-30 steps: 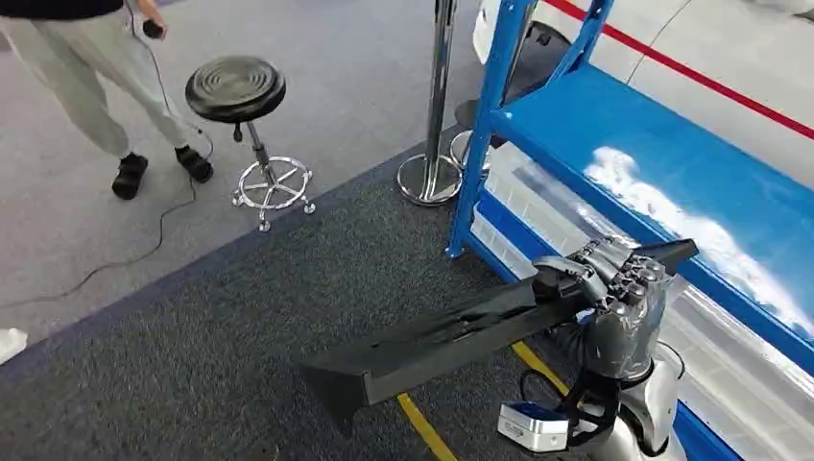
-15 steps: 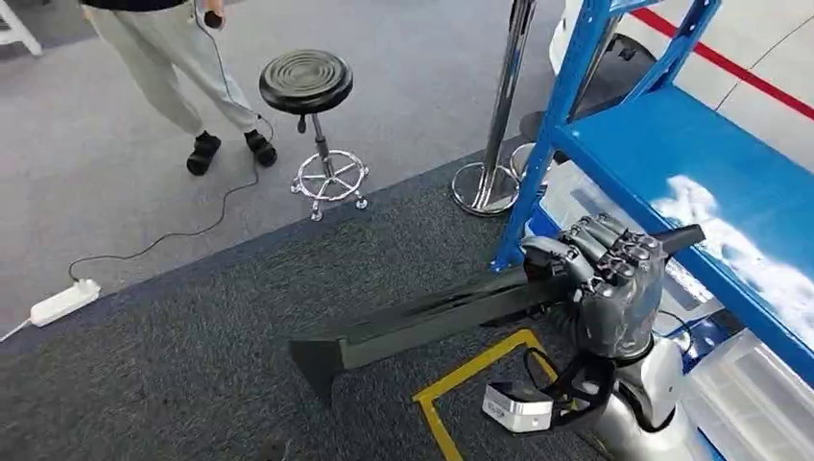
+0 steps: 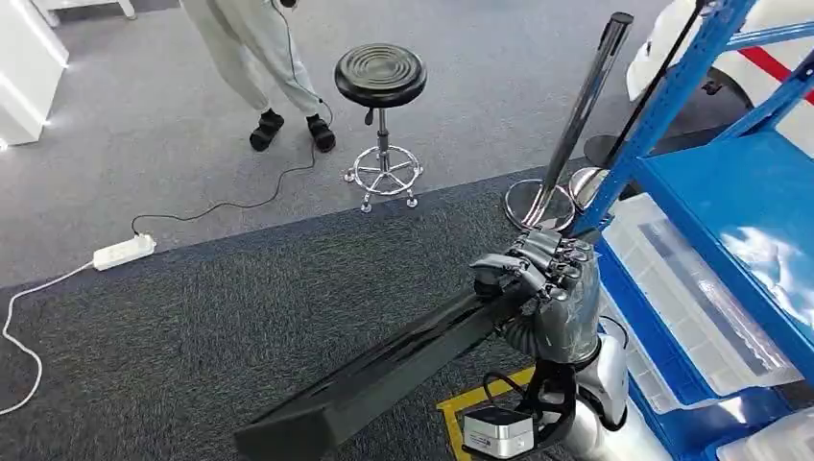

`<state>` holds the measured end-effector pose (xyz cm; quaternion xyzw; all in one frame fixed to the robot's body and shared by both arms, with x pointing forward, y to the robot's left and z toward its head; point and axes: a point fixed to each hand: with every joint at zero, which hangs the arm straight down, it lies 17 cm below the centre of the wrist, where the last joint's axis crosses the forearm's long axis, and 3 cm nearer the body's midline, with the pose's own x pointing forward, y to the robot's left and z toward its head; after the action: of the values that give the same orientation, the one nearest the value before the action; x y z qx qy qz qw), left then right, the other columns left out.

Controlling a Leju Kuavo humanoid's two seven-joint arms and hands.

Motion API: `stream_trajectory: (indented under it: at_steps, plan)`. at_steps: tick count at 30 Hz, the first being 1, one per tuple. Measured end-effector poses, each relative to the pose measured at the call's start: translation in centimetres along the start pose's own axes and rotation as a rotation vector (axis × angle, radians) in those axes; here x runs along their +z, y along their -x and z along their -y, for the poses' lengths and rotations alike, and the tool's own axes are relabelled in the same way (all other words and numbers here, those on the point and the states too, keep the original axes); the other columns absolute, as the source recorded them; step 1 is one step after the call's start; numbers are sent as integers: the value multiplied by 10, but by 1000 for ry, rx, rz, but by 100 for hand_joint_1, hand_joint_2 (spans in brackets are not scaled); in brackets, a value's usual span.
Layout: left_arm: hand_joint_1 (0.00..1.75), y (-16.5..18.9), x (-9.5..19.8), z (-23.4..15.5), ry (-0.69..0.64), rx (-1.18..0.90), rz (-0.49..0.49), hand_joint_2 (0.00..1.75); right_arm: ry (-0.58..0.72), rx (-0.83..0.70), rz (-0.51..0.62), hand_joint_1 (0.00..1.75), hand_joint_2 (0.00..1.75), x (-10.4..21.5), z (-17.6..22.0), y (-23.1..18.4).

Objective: Take the parts from the cabinet and place them on the table.

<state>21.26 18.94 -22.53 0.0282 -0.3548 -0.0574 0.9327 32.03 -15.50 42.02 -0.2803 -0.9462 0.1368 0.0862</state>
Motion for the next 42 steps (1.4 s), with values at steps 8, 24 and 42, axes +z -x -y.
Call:
stream_trajectory:
  at_steps: [8, 24, 42]
  plan:
    - [0, 5, 1, -4, -14, 5, -11, 175, -33, -211, -84, 175, 175, 7, -15, 8]
    - [0, 18, 4, -14, -37, 8, -29, 175, -31, -599, -228, 175, 175, 16, -31, 11]
    - [0, 12, 1, -24, -67, 41, -21, 175, -19, -580, -206, 175, 175, 7, -28, 11]
